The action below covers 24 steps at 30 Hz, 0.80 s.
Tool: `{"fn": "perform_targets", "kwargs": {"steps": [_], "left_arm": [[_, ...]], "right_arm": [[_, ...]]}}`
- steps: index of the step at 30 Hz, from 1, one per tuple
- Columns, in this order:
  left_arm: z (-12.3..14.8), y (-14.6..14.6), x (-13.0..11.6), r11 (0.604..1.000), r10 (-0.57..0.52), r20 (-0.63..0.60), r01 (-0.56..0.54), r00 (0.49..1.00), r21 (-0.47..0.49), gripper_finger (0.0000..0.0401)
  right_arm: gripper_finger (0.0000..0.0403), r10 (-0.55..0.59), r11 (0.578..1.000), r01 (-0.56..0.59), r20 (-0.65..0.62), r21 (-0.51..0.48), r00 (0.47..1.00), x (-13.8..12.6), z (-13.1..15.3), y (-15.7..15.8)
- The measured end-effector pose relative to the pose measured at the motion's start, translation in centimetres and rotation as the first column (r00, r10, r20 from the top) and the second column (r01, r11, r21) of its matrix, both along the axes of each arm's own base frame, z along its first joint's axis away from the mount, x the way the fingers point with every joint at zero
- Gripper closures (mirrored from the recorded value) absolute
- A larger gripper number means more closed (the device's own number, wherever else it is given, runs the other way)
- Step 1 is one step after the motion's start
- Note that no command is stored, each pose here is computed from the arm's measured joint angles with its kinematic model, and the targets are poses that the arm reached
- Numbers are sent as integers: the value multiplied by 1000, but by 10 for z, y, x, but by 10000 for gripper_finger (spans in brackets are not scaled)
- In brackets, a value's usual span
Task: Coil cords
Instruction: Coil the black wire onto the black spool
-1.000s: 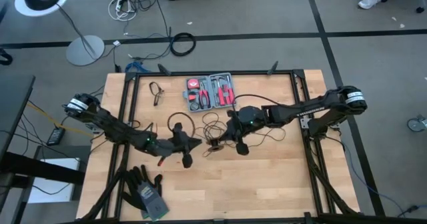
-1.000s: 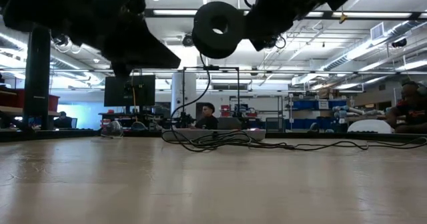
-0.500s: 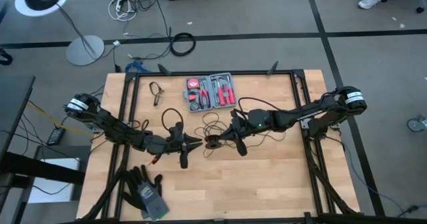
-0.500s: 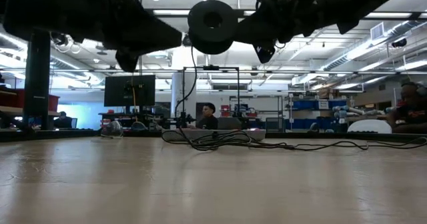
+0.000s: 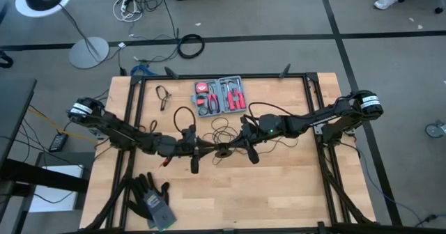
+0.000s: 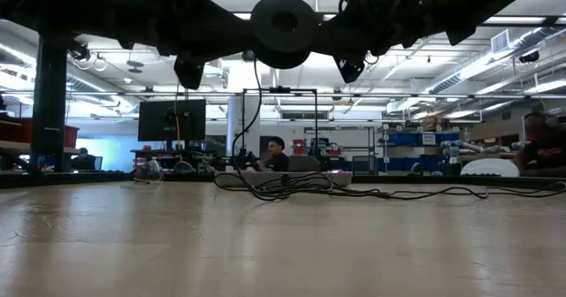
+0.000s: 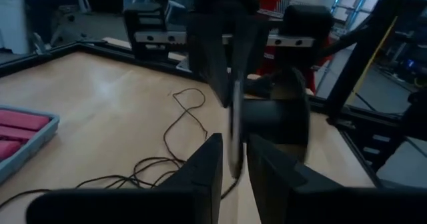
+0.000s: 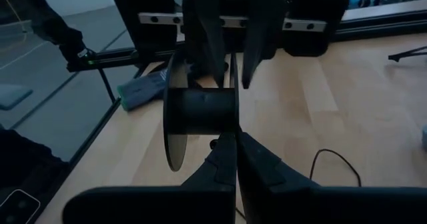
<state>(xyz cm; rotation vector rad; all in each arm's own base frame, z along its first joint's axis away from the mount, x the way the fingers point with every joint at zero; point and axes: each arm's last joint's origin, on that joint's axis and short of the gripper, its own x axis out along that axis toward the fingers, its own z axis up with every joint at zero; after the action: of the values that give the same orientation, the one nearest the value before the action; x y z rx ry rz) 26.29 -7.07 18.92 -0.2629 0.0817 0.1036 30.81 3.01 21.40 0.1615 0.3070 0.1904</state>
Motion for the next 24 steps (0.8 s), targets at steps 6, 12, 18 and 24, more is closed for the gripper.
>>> {"fn": "perform_targets", "kwargs": {"steps": [6, 12, 18, 24], "left_arm": [[2, 5, 6, 999, -24, -29, 23, 999, -23, 327], [5, 7, 10, 999, -38, -43, 37, 998, -25, 327], [7, 7, 11, 999, -39, -39, 38, 998, -23, 327], [7, 7, 11, 998, -51, -38, 50, 998, -25, 334]], "right_arm": [[403, 1, 1000, -1, 0, -1, 1000, 0, 0, 0], [403, 1, 1000, -1, -1, -2, 1000, 0, 0, 0], [403, 1, 1000, -1, -1, -2, 1000, 0, 0, 0], [403, 1, 1000, -1, 0, -3, 1000, 0, 0, 0]]}}
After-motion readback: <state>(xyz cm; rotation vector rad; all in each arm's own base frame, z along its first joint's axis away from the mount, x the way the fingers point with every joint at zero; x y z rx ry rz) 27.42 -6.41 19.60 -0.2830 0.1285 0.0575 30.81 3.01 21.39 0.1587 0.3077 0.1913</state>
